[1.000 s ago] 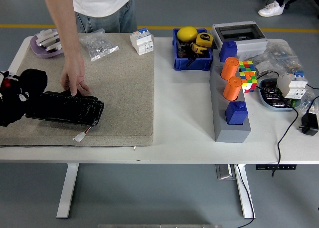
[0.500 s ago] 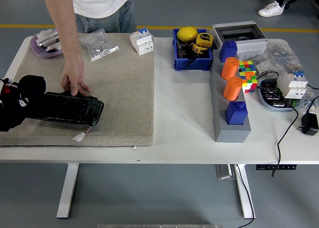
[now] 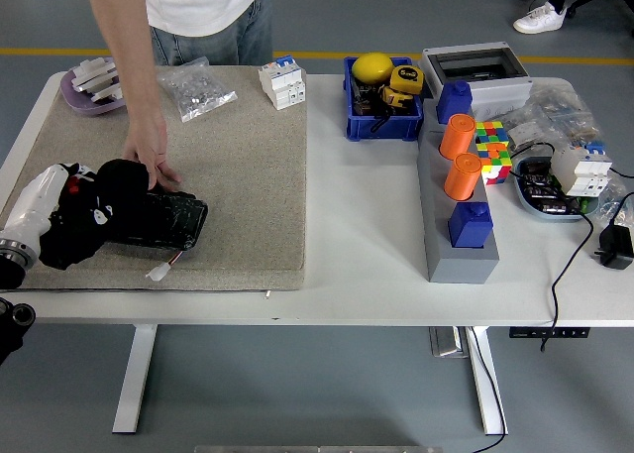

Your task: Pick the rag up,wipe the panel,place it on the desk

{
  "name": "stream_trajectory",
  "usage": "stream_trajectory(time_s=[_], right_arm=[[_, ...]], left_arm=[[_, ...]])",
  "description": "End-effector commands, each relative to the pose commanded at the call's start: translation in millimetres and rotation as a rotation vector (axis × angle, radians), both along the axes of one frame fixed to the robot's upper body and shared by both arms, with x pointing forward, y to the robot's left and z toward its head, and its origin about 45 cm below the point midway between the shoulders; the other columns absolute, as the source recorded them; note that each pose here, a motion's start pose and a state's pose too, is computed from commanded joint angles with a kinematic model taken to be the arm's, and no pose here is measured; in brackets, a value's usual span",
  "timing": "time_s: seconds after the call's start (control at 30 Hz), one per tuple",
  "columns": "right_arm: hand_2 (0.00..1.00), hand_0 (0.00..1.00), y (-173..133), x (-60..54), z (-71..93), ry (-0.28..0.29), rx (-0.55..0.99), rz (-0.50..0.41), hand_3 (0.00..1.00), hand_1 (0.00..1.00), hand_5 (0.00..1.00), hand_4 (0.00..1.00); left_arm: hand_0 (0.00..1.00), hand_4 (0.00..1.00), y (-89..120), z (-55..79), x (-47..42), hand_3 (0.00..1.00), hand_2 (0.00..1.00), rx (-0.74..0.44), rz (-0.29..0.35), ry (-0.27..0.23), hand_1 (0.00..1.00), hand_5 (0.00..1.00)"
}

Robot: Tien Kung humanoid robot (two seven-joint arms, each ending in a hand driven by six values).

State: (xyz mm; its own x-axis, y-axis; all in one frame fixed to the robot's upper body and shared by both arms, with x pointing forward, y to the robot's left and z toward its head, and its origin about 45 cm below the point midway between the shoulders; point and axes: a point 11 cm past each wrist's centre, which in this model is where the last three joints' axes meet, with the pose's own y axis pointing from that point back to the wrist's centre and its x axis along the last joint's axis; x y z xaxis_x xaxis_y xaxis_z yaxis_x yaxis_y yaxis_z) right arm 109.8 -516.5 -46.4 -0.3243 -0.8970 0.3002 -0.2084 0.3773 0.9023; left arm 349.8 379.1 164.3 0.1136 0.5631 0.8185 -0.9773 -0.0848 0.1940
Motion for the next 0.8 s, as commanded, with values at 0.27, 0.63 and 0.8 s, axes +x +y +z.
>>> stream_trajectory(time_s=[0.27,0.63,0.8], right_arm=[[0.708,0.807,-1.1,-0.1,0.5,-0.001,0.001,-0.002,0.684,0.694,0.743,0.998],[0.708,0.805,-1.1,0.3,0.7,-0.001,0.002,0.0,0.684,0.694,0.742,0.998],[0.708,0.806,-0.5,1.1,0.7,-0.004,0.003,0.001,0.684,0.694,0.742,0.998]], left_arm=[[0.26,0.207,-65.7,-4.1,-6.5,0.502,0.545,0.033,-0.175,0.036,0.289,0.002],[0.265,0.216,-93.6,1.6,-5.0,0.506,0.547,0.042,-0.229,0.021,0.291,0.002],[0.263,0.212,-82.7,2.3,-2.0,0.503,0.546,0.04,-0.193,0.008,0.289,0.002]])
